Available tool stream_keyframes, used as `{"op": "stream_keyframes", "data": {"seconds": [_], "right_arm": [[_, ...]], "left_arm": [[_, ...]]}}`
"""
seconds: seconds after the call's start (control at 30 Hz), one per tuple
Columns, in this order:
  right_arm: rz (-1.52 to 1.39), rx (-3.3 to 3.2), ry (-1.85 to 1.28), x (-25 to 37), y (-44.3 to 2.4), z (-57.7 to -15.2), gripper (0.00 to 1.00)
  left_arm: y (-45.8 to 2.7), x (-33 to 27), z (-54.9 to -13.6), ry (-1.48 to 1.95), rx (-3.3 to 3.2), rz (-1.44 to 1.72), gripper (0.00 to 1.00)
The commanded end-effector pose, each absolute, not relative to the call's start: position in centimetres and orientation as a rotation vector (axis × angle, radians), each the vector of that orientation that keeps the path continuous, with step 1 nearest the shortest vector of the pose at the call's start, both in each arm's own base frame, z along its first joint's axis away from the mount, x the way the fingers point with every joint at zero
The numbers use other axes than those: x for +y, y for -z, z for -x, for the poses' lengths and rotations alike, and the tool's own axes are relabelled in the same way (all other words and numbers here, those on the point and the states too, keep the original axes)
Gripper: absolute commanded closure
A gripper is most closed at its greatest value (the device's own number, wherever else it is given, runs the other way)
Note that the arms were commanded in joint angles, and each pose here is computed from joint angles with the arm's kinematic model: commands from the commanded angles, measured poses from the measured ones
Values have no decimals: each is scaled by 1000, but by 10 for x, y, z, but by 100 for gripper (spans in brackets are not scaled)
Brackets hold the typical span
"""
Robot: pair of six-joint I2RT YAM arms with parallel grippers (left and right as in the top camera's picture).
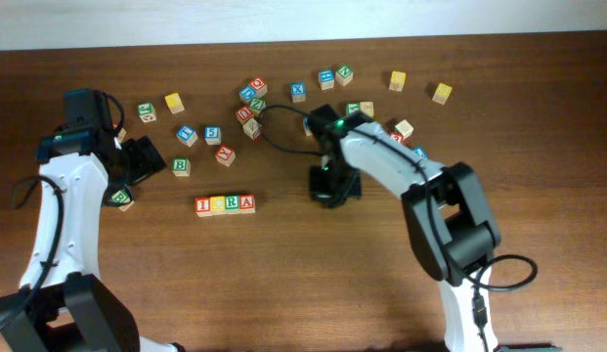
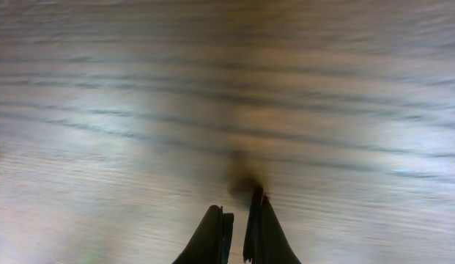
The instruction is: Spell out ICRA
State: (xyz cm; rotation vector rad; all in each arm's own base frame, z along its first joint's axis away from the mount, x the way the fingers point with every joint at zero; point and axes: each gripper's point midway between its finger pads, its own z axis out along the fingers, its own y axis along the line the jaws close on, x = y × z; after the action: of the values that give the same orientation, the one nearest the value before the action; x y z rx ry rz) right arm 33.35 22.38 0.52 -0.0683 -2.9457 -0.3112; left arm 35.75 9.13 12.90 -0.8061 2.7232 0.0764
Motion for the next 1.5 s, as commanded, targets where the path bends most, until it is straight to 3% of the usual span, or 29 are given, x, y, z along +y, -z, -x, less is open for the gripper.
{"op": "stream_keyframes", "data": {"seconds": [0.0, 0.27, 0.3, 0.33, 0.37, 0.4, 1.47], "right_arm": [[88, -3027, 355, 183, -43, -366, 96], [371, -3026, 319, 67, -67, -385, 96], [413, -3030, 298, 54, -66, -387, 82], [453, -3028, 291, 43, -66, -389, 62], [487, -3024, 293, 35, -66, -389, 26], [511, -3022, 294, 29, -66, -390, 2], [591, -3021, 299, 8, -66, -393, 2]], "left_arm": [[-131, 91, -358, -65, 2716, 816, 1], [-131, 91, -358, -65, 2716, 816, 1], [-131, 91, -358, -65, 2716, 816, 1], [-131, 91, -358, -65, 2716, 816, 1], [-131, 91, -358, -65, 2716, 816, 1], [-131, 91, -358, -65, 2716, 816, 1], [-131, 91, -358, -65, 2716, 816, 1]]}}
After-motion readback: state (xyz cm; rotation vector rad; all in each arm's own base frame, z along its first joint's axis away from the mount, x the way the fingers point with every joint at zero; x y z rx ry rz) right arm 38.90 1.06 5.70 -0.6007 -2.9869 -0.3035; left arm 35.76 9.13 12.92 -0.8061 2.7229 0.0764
